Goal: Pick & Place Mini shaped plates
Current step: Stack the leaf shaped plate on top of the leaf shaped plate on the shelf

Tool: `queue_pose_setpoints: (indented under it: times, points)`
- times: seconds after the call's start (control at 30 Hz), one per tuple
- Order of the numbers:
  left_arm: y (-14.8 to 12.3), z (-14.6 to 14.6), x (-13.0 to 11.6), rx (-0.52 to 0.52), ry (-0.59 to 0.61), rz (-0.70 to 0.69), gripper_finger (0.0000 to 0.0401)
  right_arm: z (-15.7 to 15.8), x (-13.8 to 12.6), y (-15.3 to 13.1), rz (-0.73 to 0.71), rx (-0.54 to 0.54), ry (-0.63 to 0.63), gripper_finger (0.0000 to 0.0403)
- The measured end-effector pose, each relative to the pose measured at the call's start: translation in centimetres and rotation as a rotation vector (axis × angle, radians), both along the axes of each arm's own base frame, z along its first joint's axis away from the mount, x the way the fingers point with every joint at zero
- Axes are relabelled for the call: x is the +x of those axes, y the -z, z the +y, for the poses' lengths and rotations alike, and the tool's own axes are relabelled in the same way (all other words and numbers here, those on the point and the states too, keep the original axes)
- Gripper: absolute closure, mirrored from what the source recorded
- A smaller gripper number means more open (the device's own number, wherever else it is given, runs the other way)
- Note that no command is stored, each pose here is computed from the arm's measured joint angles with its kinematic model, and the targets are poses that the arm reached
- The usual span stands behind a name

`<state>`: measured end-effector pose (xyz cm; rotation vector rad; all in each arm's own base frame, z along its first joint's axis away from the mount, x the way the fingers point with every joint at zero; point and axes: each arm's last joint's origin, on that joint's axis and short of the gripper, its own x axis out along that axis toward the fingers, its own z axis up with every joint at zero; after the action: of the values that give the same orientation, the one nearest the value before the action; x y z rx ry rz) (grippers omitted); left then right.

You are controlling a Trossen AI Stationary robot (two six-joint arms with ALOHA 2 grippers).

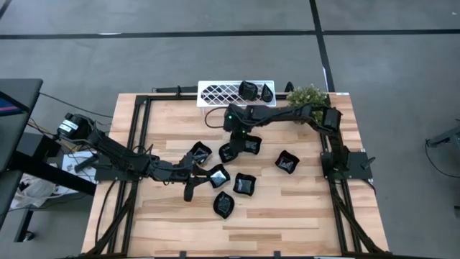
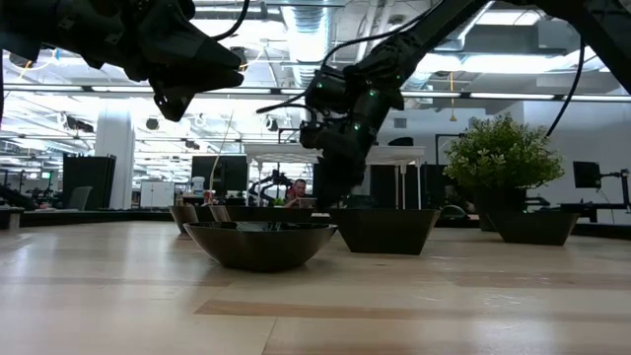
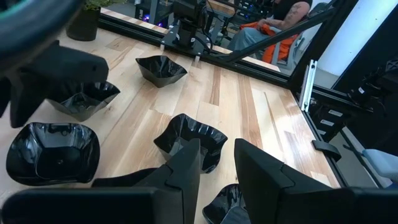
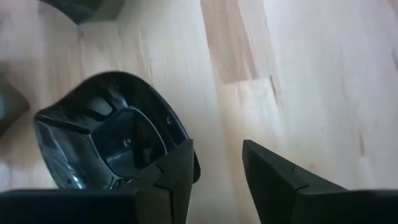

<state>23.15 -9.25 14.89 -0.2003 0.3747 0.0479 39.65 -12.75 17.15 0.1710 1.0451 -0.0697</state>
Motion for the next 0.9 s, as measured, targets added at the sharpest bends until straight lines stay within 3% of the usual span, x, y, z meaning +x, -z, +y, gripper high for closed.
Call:
queue_pose_setpoints:
  times: [0.2,0.43,0.6,0.9]
  points:
    - [0.0,0.0,0.0,0.000,0.000,0.000,0.0299,0.1,0.6,-1.8,-0.004,0.003,0.001,0.0269]
    - [0.4,0.2,-0.3,0.007,0.000,0.016,0.0299,1.3,-0.2,-1.4,0.132,0.057,0.004,0.0269]
    - [0.5,0.2,-0.3,0.007,0.000,0.016,0.0299,3.1,-0.5,-1.4,0.199,0.062,-0.059,0.0269]
    - [0.4,0.1,-0.3,-0.001,-0.002,0.004,0.0299,4.7,-0.1,-1.6,0.188,0.037,-0.131,0.0269]
